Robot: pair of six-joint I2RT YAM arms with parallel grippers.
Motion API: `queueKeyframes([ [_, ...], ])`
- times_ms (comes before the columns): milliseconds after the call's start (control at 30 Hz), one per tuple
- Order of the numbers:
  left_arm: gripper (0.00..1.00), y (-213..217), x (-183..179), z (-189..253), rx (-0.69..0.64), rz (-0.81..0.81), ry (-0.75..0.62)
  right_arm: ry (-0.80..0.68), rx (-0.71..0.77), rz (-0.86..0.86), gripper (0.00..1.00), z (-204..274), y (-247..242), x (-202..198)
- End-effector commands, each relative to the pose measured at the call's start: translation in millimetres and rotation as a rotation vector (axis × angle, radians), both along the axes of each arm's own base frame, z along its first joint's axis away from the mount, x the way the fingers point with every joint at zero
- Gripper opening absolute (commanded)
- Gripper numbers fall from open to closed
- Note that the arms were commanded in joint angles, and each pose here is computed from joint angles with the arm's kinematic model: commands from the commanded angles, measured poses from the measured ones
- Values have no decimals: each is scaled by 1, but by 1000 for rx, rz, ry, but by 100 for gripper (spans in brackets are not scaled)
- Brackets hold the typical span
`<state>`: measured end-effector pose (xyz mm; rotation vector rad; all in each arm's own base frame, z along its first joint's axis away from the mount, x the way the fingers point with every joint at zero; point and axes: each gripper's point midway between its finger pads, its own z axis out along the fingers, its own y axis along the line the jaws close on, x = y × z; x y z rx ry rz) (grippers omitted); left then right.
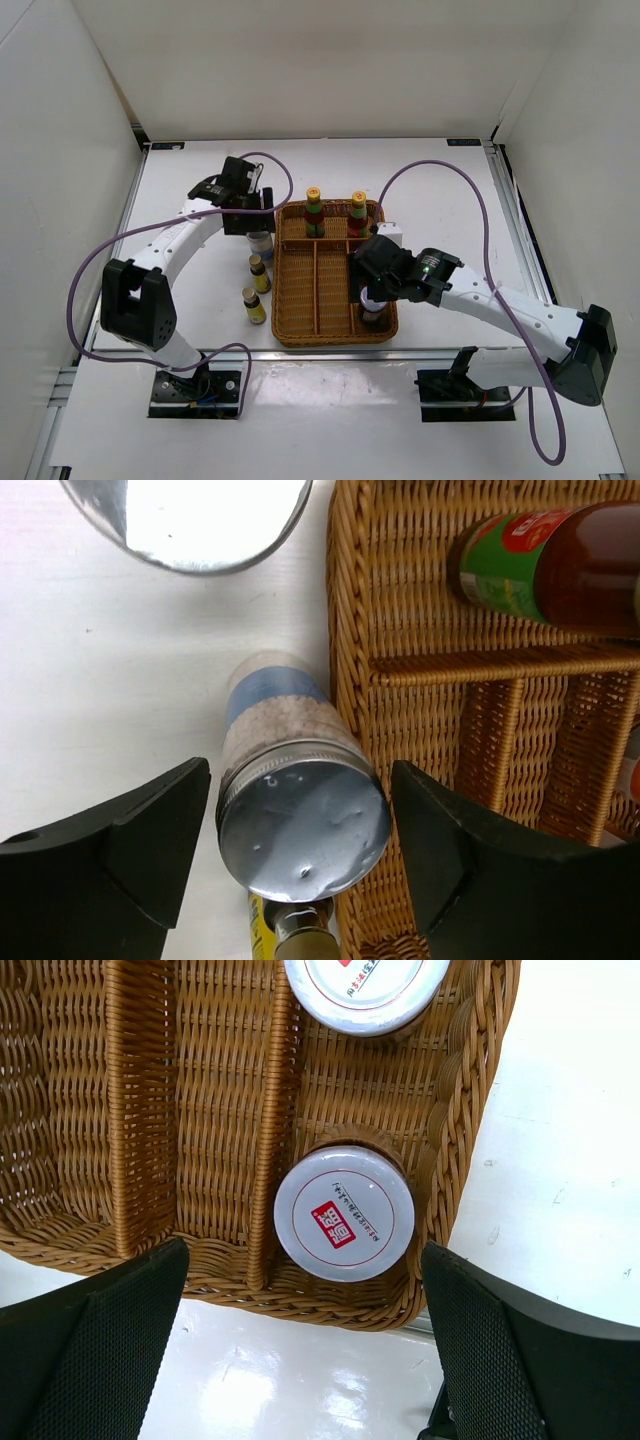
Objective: Organize the condiment bottles
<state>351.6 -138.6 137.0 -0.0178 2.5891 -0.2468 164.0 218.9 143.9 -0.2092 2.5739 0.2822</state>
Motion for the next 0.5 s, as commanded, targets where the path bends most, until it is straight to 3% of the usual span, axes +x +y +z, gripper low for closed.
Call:
queueKeyframes([
  [0, 85, 4, -7, 0, 25, -2, 23, -33, 23, 5, 100, 11, 7, 6],
  [133, 93, 5, -12, 1, 29, -2, 35, -33, 23, 5, 100, 11, 7, 6],
  [300, 93, 9, -16, 2, 49, -15, 38, -28, 15, -4, 100, 9, 6, 8],
  [467, 72, 10, -12, 7, 53, -10, 24, -24, 8, -4, 100, 8, 4, 7],
])
